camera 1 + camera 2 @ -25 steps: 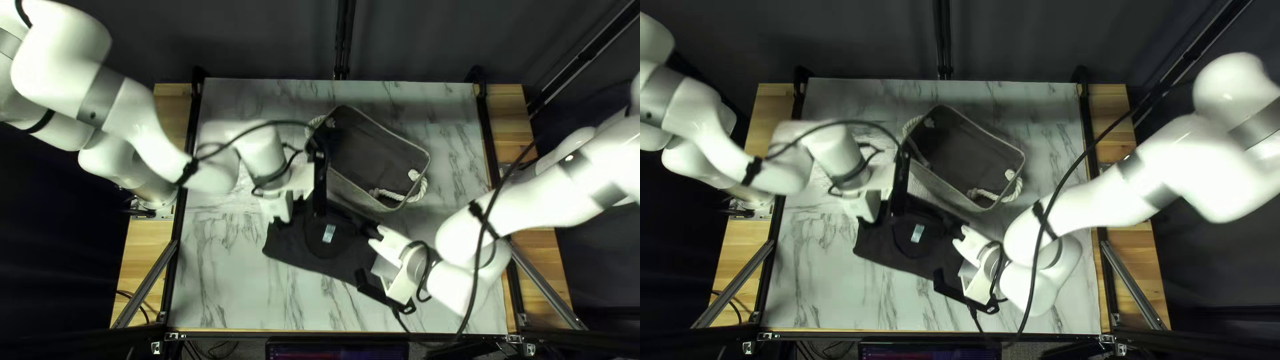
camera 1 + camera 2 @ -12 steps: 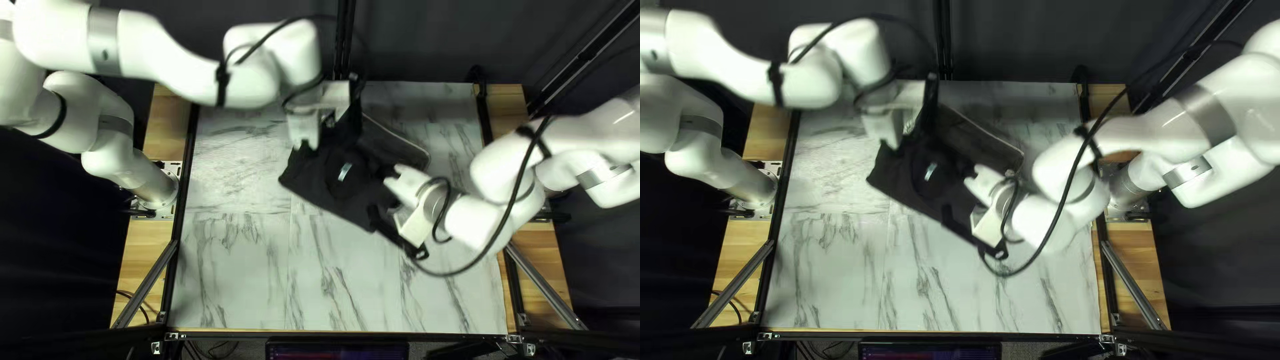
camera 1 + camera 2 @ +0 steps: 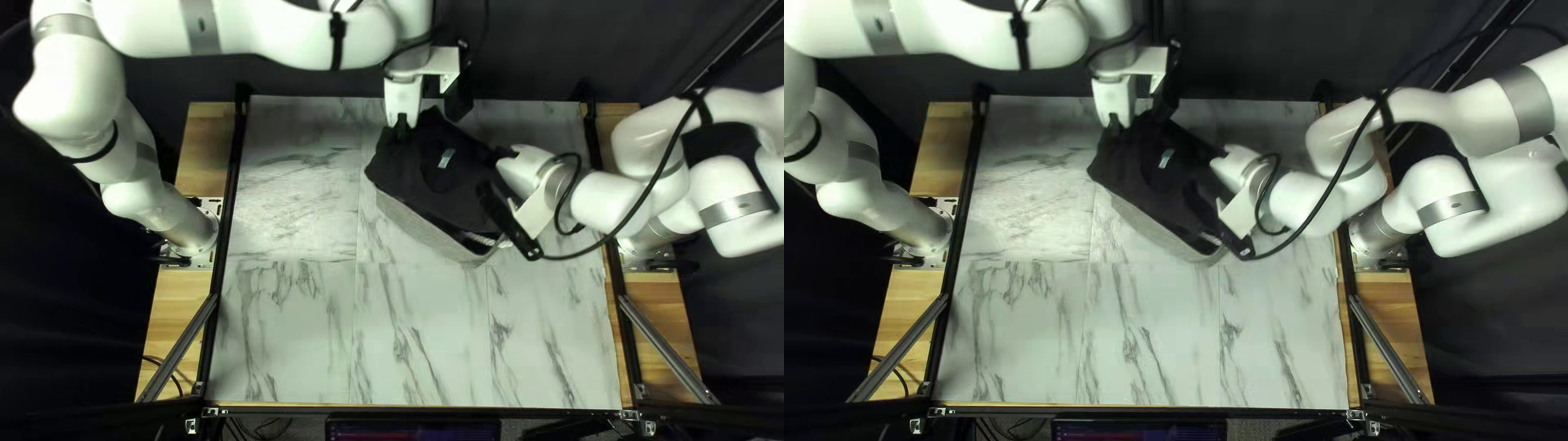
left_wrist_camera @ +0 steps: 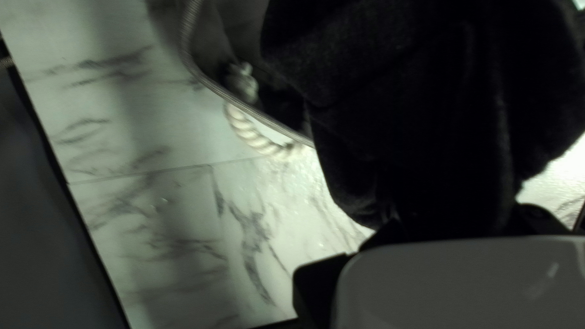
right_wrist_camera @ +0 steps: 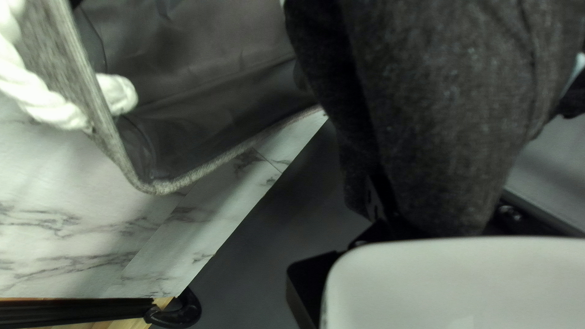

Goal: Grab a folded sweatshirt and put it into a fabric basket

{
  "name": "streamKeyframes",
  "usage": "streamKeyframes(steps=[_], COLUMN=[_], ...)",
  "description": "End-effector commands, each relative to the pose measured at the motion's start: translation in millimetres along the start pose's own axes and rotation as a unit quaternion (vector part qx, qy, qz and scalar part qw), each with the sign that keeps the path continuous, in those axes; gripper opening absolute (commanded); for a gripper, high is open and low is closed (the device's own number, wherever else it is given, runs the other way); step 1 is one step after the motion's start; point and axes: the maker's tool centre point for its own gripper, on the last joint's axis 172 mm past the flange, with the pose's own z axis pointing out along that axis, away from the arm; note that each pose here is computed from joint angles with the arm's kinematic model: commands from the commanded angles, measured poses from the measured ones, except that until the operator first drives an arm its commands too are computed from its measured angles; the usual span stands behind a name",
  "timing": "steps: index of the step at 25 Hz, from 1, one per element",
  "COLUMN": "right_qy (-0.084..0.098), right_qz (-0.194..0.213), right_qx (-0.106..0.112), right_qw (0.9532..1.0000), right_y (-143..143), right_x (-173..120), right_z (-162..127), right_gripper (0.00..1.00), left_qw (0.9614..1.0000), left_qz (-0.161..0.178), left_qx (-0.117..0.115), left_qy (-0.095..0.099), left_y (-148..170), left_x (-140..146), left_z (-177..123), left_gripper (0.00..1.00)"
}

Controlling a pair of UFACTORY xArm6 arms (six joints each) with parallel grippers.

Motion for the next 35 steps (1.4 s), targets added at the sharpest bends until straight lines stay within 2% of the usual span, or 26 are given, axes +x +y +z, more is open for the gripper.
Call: streamKeyframes(steps=[1,8,24,29,35], right_qy=[0.008,0.015,0.023,0.028,0.038], right_qz=[0.006,0.013,0.012,0.01,0.002], right_qx=[0.001,0.004,0.014,0.023,0.042], right_qw=[1.0,0.9998,0.9996,0.9993,0.9984], right_y=[-13.9,-38.7,-61.8,-73.9,-80.0], right_x=[-4.5,-2.2,10.5,23.8,54.7], right_z=[14.3,29.8,42.4,42.4,44.7], right_gripper=[0.0,0.0,0.0,0.0,0.04], left_qw=[0.9999,0.9995,0.9977,0.9976,0.9977], left_qz=[0.011,0.032,0.067,0.068,0.067], left_qx=[-0.004,0.0,-0.002,-0.005,-0.008], left_qy=[0.001,-0.001,0.015,0.013,0.009], left_y=[-10.1,-18.0,-22.6,-21.2,-13.6], left_x=[6.5,21.8,14.7,14.2,12.5], left_z=[12.2,26.8,82.7,99.9,110.1], left_gripper=[0.0,0.0,0.0,0.0,0.0])
